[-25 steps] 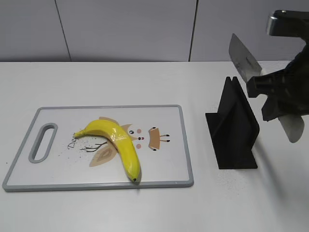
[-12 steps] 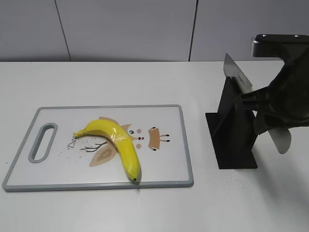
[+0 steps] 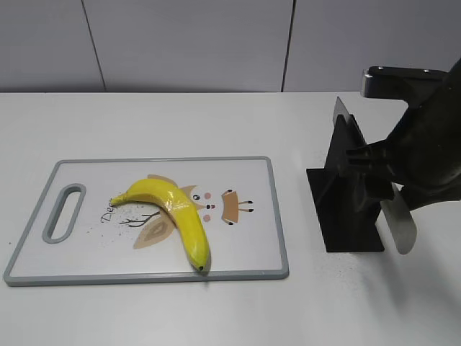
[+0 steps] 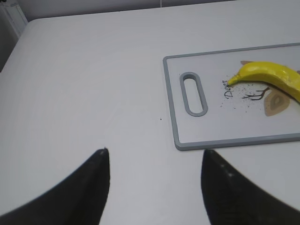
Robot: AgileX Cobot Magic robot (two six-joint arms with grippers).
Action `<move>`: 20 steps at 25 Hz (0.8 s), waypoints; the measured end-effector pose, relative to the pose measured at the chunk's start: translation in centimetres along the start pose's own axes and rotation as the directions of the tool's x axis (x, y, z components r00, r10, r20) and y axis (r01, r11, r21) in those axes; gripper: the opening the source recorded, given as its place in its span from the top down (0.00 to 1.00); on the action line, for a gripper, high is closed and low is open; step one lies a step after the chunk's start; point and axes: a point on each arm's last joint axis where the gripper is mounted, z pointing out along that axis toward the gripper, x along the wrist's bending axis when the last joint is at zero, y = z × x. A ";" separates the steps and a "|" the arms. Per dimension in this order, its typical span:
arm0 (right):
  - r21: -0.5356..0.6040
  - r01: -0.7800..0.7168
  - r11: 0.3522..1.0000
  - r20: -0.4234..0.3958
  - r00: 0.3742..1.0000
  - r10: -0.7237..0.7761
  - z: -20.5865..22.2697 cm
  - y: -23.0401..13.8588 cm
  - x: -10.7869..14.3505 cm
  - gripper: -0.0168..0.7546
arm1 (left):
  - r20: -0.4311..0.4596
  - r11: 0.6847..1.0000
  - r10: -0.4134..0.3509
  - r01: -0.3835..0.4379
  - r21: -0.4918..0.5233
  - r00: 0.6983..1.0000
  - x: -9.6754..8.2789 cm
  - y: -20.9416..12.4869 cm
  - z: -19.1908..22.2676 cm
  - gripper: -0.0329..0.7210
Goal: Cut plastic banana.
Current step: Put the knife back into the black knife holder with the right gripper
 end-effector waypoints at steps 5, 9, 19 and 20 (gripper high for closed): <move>-0.022 0.102 0.995 -0.021 0.995 -0.102 -1.3 -0.3 -0.1 0.20 | 0.000 1.000 0.000 0.000 0.001 1.000 0.0 0.0 0.0 0.17; -0.101 0.198 0.975 -0.046 0.978 -0.203 -4.6 -2.1 -1.1 0.18 | 0.000 1.000 0.000 0.000 0.001 1.000 0.0 0.0 0.0 0.17; -0.256 0.436 0.863 -0.025 0.889 -0.457 -7.6 -12.3 -6.9 0.21 | 0.000 1.000 0.000 0.000 0.000 1.000 0.0 0.0 0.0 0.17; -0.277 0.442 0.853 -0.023 0.885 -0.466 -8.0 -13.1 -7.4 0.21 | 0.000 1.000 0.000 0.000 0.000 1.000 0.0 0.0 0.0 0.17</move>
